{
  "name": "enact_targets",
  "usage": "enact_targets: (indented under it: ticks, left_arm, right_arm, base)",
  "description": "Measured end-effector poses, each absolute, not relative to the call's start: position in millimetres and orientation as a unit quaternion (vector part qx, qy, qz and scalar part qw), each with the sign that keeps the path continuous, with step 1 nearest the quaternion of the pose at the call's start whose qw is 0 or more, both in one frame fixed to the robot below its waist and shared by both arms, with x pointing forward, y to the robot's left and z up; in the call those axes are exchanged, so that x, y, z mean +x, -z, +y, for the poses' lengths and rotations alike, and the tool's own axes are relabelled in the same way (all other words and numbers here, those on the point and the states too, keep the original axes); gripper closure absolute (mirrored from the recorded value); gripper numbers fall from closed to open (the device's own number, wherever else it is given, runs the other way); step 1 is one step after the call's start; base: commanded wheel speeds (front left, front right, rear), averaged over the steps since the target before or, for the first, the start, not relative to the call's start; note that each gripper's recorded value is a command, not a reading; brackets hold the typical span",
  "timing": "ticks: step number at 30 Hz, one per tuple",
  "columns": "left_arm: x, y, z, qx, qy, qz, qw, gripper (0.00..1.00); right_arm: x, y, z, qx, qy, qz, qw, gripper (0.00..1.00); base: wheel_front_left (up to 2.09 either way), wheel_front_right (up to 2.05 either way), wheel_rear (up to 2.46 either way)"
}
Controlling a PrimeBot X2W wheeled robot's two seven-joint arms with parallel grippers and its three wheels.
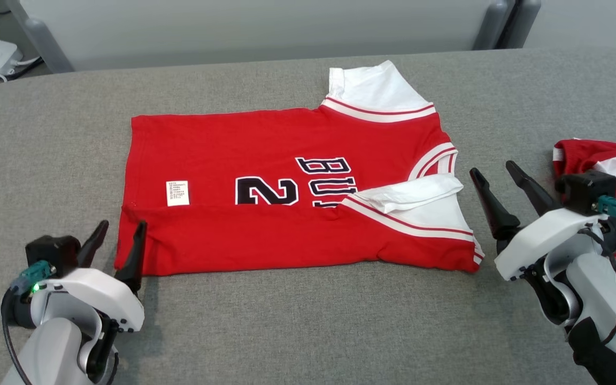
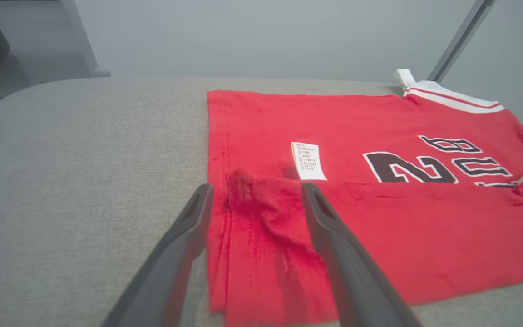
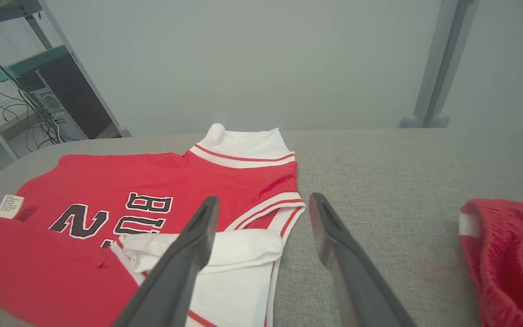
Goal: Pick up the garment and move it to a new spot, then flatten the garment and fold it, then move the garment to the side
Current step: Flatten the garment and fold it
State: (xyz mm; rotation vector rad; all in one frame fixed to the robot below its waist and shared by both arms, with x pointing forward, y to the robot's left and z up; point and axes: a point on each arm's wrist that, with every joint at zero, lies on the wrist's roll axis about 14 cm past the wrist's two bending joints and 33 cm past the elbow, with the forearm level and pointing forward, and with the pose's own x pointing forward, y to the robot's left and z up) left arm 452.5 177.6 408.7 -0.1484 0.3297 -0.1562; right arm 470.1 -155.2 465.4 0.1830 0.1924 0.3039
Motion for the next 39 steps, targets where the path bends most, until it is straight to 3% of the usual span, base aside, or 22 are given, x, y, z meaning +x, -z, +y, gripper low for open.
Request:
enact_targets:
  ticks: [9,20,26,39]
  left_arm:
    - [428,-407,173,-0.087,0.063,0.150,0.983,0.00]
    - [401,-404,178,-0.113,0.032,0.144,0.983,0.00]
    - [395,-400,178,-0.108,0.029,0.146,0.983,0.00]
    - [392,-394,176,-0.109,0.029,0.152,0.982,0.00]
  right_arm:
    - [445,-473,-162,0.103,-0.127,0.068,0.984,0.00]
    - [405,-437,-154,0.142,-0.105,0.109,0.978,0.00]
    - [400,-418,-150,0.200,-0.073,0.135,0.968,0.00]
    - [398,-390,-149,0.205,-0.057,0.180,0.960,0.00]
  base:
    - [0.00,0.00,0.00]
    - [0.00,0.00,0.00]
    - [0.00,0.00,0.00]
    - [0.00,0.00,0.00]
